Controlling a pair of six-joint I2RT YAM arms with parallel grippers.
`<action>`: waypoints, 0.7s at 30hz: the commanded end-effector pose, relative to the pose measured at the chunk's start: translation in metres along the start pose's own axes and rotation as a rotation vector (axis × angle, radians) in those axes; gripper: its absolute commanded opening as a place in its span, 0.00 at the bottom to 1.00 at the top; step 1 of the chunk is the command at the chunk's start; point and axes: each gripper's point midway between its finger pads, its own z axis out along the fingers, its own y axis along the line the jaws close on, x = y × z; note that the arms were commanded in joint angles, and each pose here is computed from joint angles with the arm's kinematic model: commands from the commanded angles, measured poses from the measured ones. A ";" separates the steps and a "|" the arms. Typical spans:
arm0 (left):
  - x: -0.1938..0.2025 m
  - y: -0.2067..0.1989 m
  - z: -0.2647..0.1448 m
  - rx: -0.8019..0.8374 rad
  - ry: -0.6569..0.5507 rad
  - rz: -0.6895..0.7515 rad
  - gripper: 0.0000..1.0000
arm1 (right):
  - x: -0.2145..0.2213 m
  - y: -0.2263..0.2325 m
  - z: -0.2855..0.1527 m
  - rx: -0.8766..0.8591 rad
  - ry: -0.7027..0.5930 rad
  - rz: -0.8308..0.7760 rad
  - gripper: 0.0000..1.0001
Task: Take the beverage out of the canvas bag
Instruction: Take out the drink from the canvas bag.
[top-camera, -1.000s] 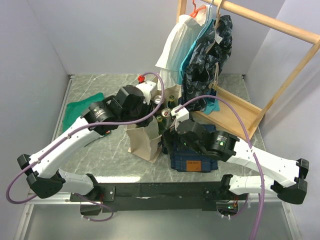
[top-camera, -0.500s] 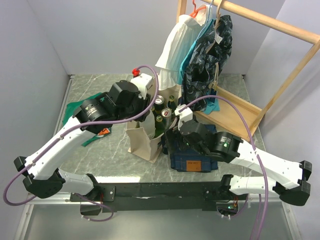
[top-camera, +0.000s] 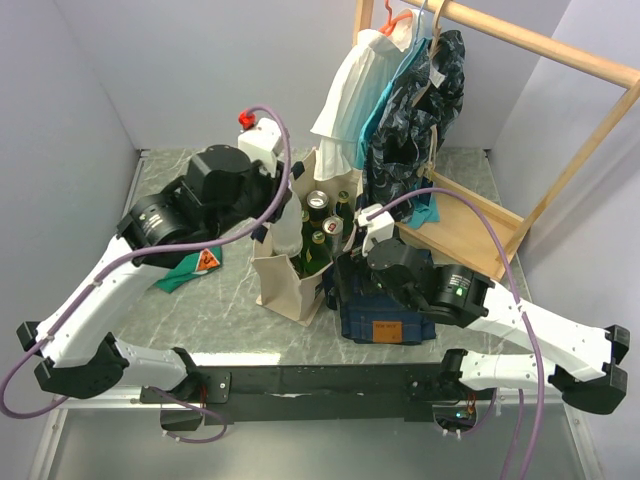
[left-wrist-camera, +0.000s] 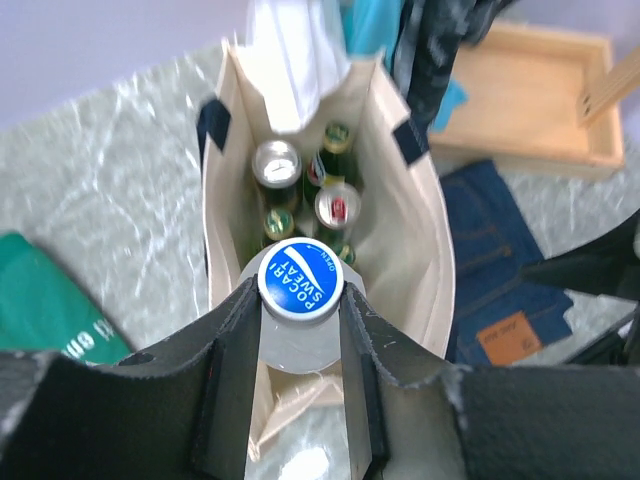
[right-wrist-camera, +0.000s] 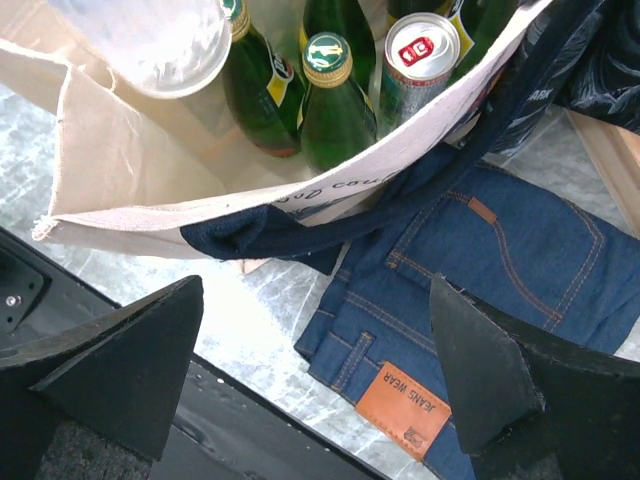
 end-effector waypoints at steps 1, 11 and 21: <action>-0.102 0.005 -0.051 0.026 -0.378 -0.082 0.01 | -0.027 0.002 -0.011 -0.011 -0.090 0.057 1.00; -0.144 0.028 -0.088 -0.055 -0.569 -0.090 0.01 | -0.025 0.003 -0.009 -0.008 -0.086 0.060 1.00; -0.174 0.061 -0.123 -0.202 -0.748 -0.086 0.01 | -0.024 0.006 -0.005 -0.011 -0.077 0.061 1.00</action>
